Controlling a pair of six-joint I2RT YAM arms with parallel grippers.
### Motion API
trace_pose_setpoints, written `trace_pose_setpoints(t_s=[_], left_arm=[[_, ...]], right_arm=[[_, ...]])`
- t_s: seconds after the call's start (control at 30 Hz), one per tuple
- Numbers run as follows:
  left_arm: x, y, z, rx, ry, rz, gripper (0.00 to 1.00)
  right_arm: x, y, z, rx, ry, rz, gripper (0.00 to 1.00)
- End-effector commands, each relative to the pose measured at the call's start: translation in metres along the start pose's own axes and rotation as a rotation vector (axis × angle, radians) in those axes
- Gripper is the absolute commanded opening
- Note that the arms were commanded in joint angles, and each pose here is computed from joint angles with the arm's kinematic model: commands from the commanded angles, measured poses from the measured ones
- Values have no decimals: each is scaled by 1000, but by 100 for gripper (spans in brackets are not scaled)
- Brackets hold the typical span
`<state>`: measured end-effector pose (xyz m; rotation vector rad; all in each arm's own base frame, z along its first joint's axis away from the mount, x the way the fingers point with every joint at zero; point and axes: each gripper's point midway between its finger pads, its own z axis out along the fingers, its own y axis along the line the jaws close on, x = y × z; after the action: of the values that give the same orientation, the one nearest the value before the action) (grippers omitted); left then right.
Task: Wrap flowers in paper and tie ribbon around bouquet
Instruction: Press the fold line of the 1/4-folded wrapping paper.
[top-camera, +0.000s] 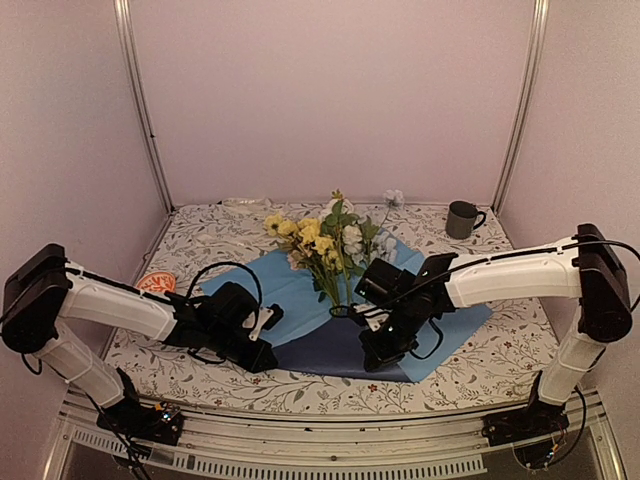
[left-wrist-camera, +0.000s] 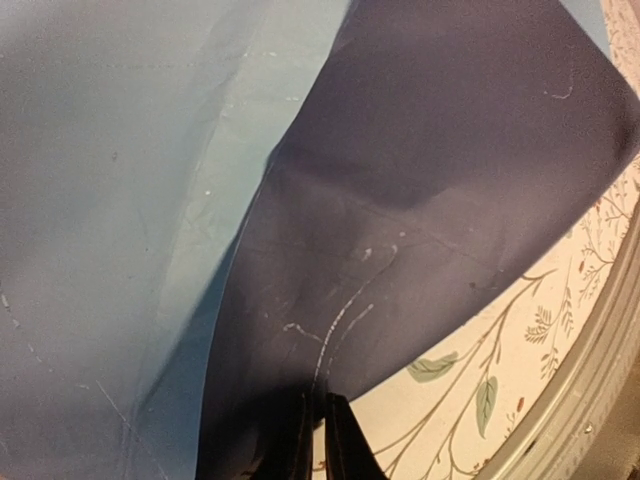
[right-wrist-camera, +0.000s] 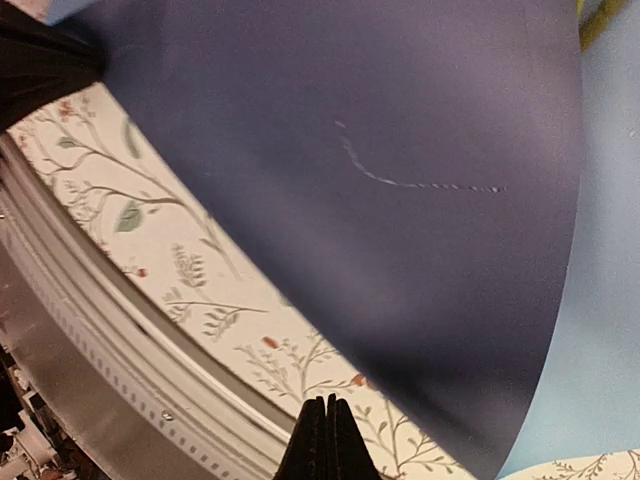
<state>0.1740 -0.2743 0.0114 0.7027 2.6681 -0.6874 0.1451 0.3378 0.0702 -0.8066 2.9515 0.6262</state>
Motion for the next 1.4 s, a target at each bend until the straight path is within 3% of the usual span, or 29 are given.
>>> trace_pose_setpoints(t_s=[0.0,0.27,0.47,0.7,0.93,1.03,1.17,1.37], left_arm=[[41,30,1,-99,124,-57,7],[43,28,1,-79,124,-71,8],[47,38,-6,-107,111,-141,10],[61,74,-28,-151,30,-344,11],[41,86,-59,-166,-156,-444,11],[22,79,-74,-147,-241,-415,8],[-17,51,-93,-112,-326,-271,6],[-49,-20,-68,5,-238,31,10]], right_arm=[[20,-29,32,71,81,18,0],[56,-75,45,163,154,114,0],[72,-85,46,179,181,133,0],[76,-88,45,184,183,130,0],[77,-88,43,185,175,124,0],[75,-87,41,182,168,118,0],[72,-85,38,178,157,115,0],[67,-82,35,180,142,121,0]])
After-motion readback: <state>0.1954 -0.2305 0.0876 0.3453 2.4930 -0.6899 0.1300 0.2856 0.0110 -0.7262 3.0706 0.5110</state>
